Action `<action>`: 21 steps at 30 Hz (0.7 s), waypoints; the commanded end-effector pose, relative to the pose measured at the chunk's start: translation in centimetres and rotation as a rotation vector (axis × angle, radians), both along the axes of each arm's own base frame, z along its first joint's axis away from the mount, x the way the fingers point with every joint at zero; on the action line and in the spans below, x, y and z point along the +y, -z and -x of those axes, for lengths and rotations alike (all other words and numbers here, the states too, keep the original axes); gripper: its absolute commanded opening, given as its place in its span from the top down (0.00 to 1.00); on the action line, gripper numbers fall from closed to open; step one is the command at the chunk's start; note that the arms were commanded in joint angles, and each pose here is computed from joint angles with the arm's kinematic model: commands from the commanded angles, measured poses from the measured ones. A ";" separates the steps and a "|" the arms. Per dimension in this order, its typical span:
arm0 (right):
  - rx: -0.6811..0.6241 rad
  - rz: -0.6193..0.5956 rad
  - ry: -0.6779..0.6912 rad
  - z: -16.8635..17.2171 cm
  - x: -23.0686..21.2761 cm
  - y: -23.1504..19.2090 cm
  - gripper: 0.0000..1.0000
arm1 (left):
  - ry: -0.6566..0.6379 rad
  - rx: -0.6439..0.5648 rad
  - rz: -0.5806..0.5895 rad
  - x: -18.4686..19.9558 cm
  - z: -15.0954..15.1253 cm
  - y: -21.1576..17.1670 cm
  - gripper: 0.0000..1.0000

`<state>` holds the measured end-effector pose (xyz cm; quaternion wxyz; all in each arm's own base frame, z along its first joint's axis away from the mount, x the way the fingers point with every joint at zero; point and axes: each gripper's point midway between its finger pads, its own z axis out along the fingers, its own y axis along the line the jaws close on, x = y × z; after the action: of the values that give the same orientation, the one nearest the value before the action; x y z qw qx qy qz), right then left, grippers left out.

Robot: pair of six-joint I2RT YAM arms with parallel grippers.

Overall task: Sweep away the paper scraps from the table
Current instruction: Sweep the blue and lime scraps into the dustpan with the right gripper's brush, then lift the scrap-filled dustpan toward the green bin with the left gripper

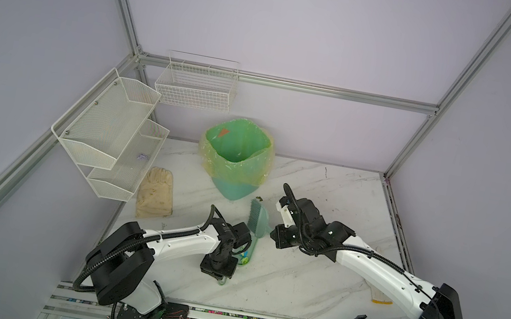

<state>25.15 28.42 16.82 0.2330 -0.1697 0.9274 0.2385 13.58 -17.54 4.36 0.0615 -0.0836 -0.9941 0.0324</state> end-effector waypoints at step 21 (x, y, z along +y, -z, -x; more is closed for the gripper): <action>-0.073 -0.035 0.173 -4.4 -3.0 -3.2 1.00 | -0.051 -0.169 0.095 1.0 -4.0 -6.5 1.00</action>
<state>29.36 25.72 18.97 0.2776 -0.1011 0.9292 0.2222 15.67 -16.12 7.99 0.0193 -0.0570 -0.9964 0.0597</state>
